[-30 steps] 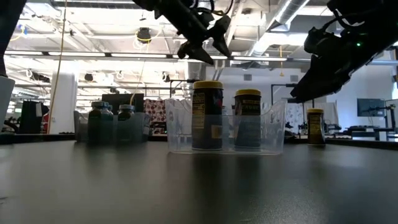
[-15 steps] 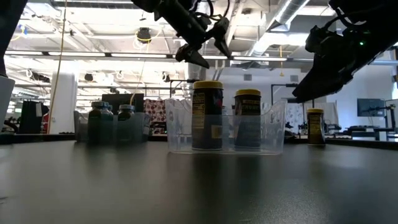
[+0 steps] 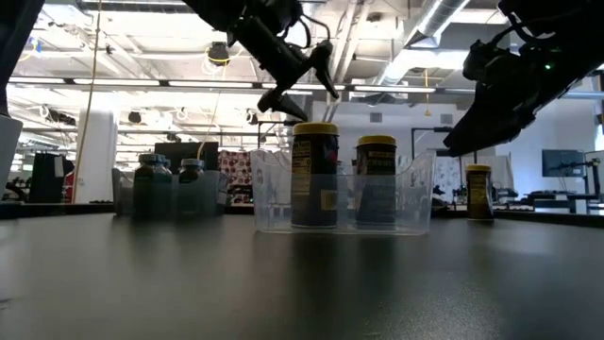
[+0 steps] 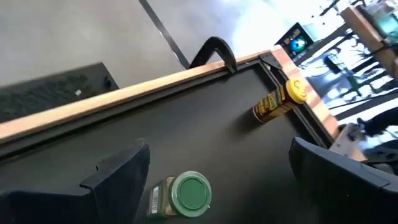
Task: Sort spices by type
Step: Put the green seasoning bottle into the transparent bin
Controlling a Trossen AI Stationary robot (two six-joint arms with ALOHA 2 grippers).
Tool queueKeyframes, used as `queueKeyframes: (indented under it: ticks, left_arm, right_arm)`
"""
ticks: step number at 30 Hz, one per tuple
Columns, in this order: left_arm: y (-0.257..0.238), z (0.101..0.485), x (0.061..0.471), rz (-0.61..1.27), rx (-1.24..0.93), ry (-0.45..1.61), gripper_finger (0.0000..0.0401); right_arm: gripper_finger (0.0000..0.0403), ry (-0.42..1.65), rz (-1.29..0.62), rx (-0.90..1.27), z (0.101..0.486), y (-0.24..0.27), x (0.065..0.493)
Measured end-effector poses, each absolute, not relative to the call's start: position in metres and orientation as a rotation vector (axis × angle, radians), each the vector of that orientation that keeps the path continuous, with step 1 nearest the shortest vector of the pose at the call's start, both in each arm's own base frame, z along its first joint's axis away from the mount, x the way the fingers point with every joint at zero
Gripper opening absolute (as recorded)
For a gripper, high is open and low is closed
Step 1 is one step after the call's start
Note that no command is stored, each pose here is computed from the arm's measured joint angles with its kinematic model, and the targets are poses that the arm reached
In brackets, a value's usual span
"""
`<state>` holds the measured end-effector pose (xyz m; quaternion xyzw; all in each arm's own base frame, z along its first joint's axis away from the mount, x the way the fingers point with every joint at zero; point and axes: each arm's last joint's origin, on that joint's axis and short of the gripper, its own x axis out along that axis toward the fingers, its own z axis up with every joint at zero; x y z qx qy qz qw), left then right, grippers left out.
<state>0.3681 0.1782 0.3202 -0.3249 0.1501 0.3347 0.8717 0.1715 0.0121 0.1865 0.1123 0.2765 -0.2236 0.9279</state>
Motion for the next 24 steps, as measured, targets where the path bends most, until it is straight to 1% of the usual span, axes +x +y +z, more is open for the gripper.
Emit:
queueKeyframes:
  ticks: [4, 7, 12, 14, 17, 24]
  left_arm:
    - [0.186, 0.319, 0.369, 0.678, -0.706, 0.333, 0.0369]
    - [0.190, 0.324, 0.383, 0.660, -0.672, 0.350, 0.0369]
    - [0.200, 0.324, 0.405, 0.705, -0.651, 0.554, 0.0369]
    - [0.204, 0.319, 0.411, 0.727, -0.642, 0.661, 0.0369]
    - [0.208, 0.312, 0.419, 0.738, -0.636, 0.749, 0.0369]
    - [0.208, 0.277, 0.441, 0.732, -0.635, 0.861, 0.0369]
  right_arm:
    - [0.0296, 0.571, -0.486, 0.236, 0.186, 0.007, 0.171]
    - [0.0296, 0.571, -0.500, 0.241, 0.186, 0.005, 0.171]
    - [0.0296, 0.573, -0.511, 0.252, 0.186, 0.002, 0.171]
    - [0.0296, 0.575, -0.509, 0.258, 0.185, 0.002, 0.171]
    - [0.0296, 0.581, -0.492, 0.265, 0.185, 0.003, 0.171]
    - [0.0296, 0.582, -0.487, 0.284, 0.185, 0.004, 0.171]
